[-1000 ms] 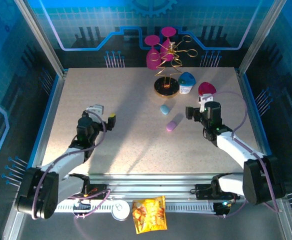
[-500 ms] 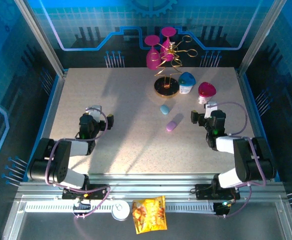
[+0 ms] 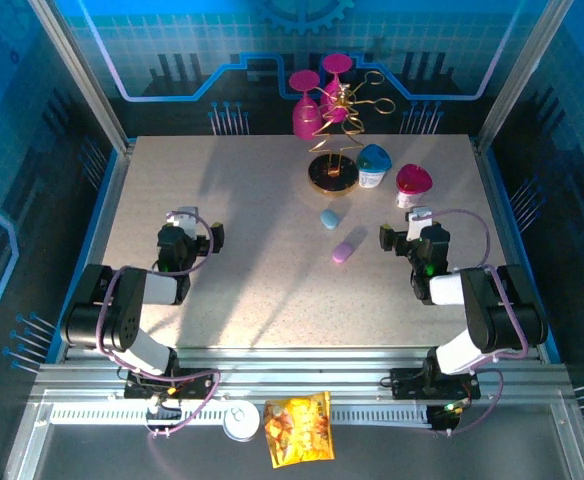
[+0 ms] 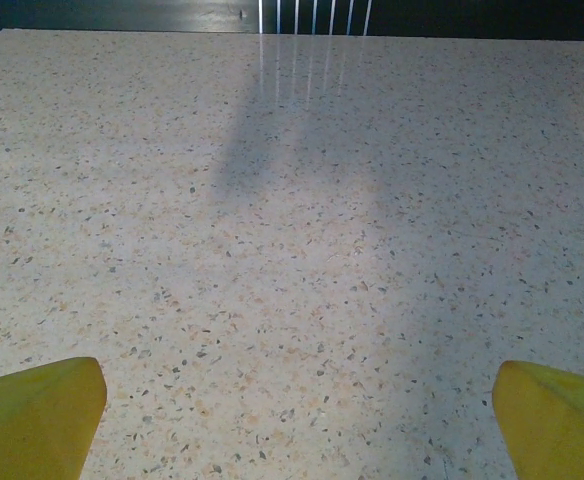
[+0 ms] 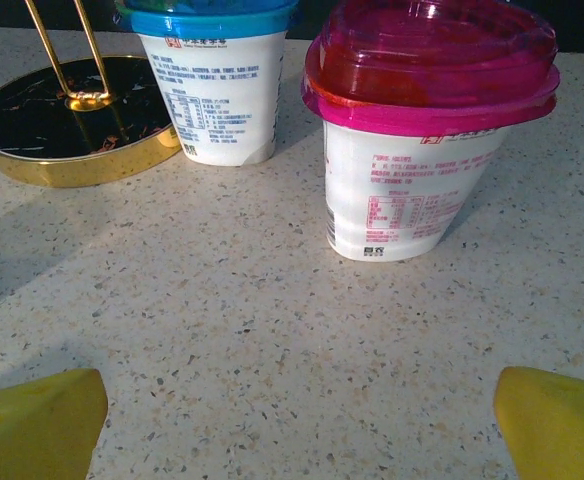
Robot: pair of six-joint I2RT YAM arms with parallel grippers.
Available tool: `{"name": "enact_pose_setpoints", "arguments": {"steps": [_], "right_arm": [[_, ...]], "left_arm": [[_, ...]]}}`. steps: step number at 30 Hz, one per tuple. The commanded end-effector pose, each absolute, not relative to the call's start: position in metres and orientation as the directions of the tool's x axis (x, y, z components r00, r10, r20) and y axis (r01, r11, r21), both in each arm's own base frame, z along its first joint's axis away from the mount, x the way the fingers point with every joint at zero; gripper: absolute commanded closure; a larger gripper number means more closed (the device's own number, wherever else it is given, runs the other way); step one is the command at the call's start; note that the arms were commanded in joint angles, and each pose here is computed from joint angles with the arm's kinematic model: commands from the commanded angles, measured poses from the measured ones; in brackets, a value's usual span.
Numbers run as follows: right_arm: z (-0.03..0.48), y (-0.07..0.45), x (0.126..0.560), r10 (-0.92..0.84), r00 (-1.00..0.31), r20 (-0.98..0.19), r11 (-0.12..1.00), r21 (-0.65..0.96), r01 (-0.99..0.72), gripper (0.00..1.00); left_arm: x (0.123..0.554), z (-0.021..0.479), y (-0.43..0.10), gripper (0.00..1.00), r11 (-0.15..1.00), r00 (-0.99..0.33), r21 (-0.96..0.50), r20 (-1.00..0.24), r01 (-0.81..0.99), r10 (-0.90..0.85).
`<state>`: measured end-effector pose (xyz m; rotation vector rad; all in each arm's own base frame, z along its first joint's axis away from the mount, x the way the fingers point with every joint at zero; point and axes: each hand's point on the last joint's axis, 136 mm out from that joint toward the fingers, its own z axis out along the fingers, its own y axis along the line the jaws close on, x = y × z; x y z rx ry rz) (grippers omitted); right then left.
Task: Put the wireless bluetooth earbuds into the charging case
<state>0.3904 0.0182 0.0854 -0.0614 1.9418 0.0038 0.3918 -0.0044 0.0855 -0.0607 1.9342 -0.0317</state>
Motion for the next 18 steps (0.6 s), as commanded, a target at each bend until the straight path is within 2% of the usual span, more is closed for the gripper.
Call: {"name": "enact_pose_setpoints", "arguments": {"steps": [1,18], "right_arm": [[0.1002,0.0163,0.3971,-0.053,-0.308,-0.95,0.998,-0.042,-0.041,0.0],[0.0998,0.0162,0.3971,-0.059,-0.308,-0.949,0.998,-0.05,-0.039,0.0]], "left_arm": [[0.3987,0.0965,0.0004,0.01,0.996,-0.317,-0.072,-0.945,-0.052,-0.084],[0.3986,0.0957,-0.0004,0.01,0.996,-0.32,-0.071,-0.944,-0.047,-0.082]]}}
